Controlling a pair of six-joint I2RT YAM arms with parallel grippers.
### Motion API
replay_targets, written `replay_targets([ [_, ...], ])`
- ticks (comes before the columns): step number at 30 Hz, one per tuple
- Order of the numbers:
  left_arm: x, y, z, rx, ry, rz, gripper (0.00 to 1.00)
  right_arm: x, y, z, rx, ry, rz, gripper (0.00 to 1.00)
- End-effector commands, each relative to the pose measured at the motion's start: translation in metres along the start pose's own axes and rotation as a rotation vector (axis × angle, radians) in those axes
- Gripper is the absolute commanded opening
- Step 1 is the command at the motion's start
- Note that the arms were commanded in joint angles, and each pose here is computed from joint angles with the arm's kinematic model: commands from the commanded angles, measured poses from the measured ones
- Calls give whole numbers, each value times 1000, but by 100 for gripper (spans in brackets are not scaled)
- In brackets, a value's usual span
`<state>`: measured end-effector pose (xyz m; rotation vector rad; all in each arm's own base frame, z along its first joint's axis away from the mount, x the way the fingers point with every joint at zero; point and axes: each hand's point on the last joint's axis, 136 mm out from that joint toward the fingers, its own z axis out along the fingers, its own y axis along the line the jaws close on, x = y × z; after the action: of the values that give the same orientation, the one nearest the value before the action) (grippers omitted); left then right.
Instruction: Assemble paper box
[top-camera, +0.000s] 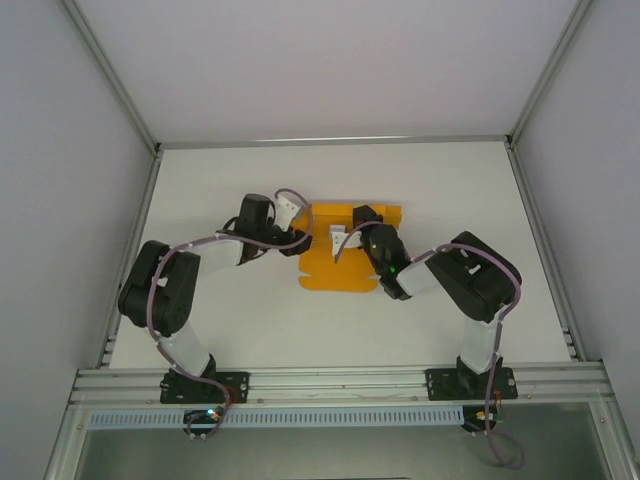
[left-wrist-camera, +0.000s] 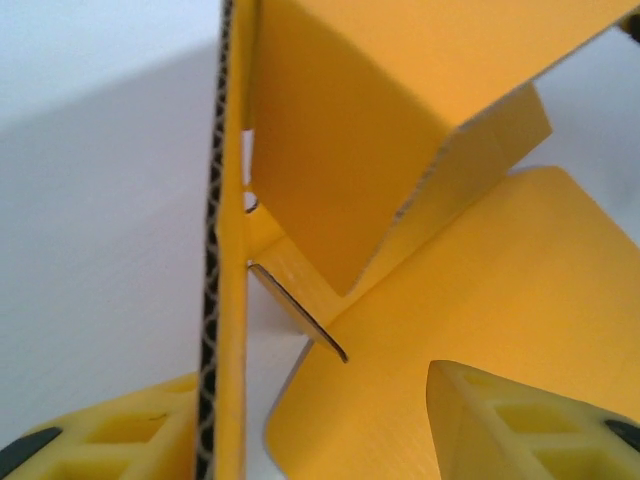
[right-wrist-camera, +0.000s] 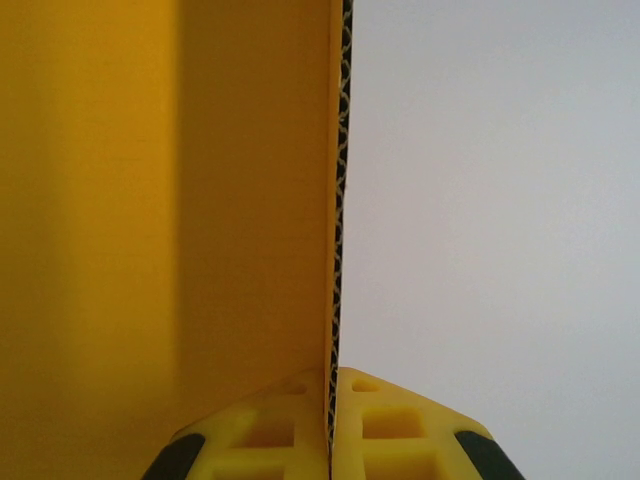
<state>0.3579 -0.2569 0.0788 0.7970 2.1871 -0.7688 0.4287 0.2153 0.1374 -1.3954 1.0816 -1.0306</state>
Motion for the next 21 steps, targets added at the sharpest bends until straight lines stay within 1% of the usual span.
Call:
replay_targets([
  [1,6,8,4,-41,57,-3,51,-2,-3,-4,-12,-7,8,0],
  [3,2,5,0,-29,44,-14,51,-3,-1,-4,-3,-16,-7,0],
  [4,-1,2,-4,-23,29,-15,52,-4,0,-4,7,-19,-19,0],
  [6,-8,0,-15,-27,-14,-19,58,-5,-4,-4,58,-24,-37,0],
  [7,-11,-1,-20,-30,-29,-22,60,-6,-3,-3,63,-24,-56,0],
  [8,-12,-2,-26,-39,-39,-19,64,-7,-1,-2,56,-28,-68,0],
  [9,-12,-1,-30,-58,-44,-22,68,-8,-2,-2,60,-32,-51,0],
  [10,-12,2,-34,-86,-45,-25,69,-8,-2,-2,59,-34,-33,0],
  [13,-17,24,-51,-165,-70,-84,72,-7,-3,-2,60,-35,-26,0],
  [15,-25,35,-65,-151,-115,-166,73,-7,-2,-2,55,-35,-26,0],
  [17,-31,53,-79,-166,-178,-242,73,-7,1,-2,46,-34,-28,0],
  [19,-34,67,-88,-188,-218,-284,73,-8,4,-2,39,-34,-31,0],
  [21,-36,75,-91,-196,-236,-305,76,-8,7,-1,32,-34,-37,0],
])
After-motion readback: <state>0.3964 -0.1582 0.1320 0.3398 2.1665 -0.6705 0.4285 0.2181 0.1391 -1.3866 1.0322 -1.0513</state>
